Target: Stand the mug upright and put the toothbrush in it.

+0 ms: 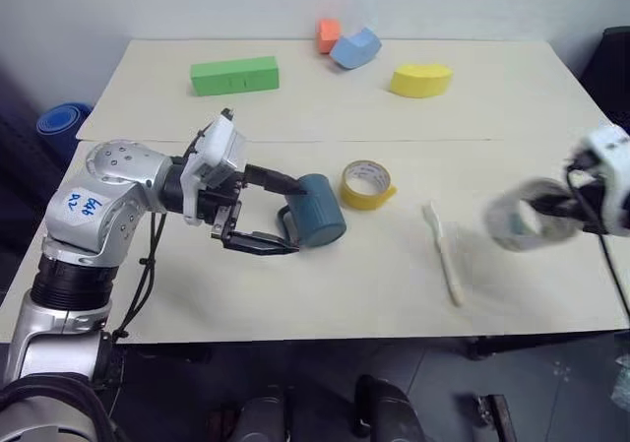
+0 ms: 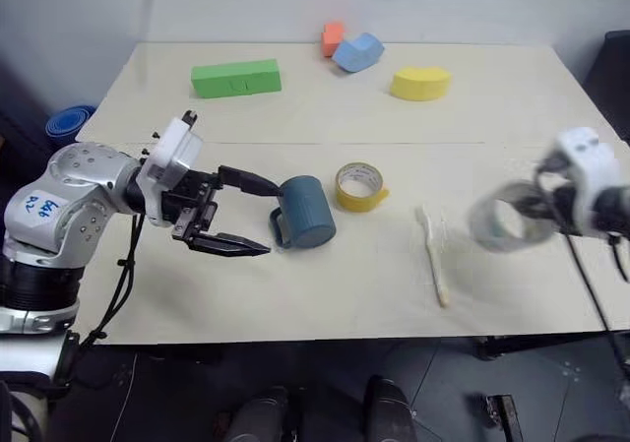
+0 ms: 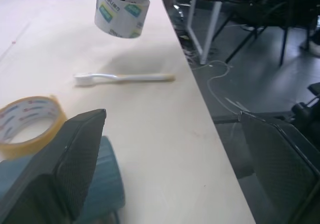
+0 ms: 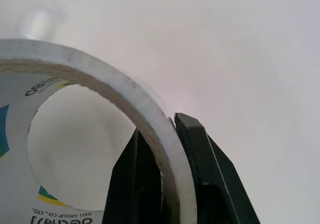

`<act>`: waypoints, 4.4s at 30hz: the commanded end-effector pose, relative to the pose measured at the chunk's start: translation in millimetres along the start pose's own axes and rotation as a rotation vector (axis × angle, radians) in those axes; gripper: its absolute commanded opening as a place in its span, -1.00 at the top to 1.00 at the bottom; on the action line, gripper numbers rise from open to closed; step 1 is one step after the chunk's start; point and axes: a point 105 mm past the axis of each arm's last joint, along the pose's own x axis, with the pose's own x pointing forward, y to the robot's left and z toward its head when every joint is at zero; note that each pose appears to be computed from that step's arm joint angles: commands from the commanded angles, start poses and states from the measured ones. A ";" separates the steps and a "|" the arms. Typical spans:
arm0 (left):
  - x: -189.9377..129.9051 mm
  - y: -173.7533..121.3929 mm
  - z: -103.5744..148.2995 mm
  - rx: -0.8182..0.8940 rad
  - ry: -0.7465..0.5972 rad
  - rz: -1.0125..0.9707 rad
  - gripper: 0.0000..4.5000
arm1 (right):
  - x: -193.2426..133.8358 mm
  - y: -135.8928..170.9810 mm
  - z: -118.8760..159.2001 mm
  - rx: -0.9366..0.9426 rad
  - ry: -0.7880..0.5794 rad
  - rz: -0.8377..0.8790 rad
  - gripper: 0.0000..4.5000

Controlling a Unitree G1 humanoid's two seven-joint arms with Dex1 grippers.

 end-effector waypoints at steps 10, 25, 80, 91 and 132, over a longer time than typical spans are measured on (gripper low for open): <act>-1.1 -1.2 18.7 0.072 -0.025 0.015 -1.00 | 3.8 -60.4 -23.2 0.078 -0.037 -0.158 -0.25; -47.3 9.3 6.0 0.056 0.058 0.245 -1.00 | 35.3 143.7 135.5 -0.606 -0.398 0.522 -0.52; -14.3 4.9 17.0 0.056 -0.019 0.134 -1.00 | 32.4 -7.7 53.5 -0.313 -0.204 0.013 -0.36; -63.0 17.9 -0.9 -0.172 0.036 0.601 -1.00 | -79.3 75.2 88.4 -0.408 -0.328 0.508 -0.49; 11.1 61.3 -105.9 -1.171 0.476 0.791 -1.00 | -97.7 179.3 54.7 -0.430 -0.443 0.779 -0.49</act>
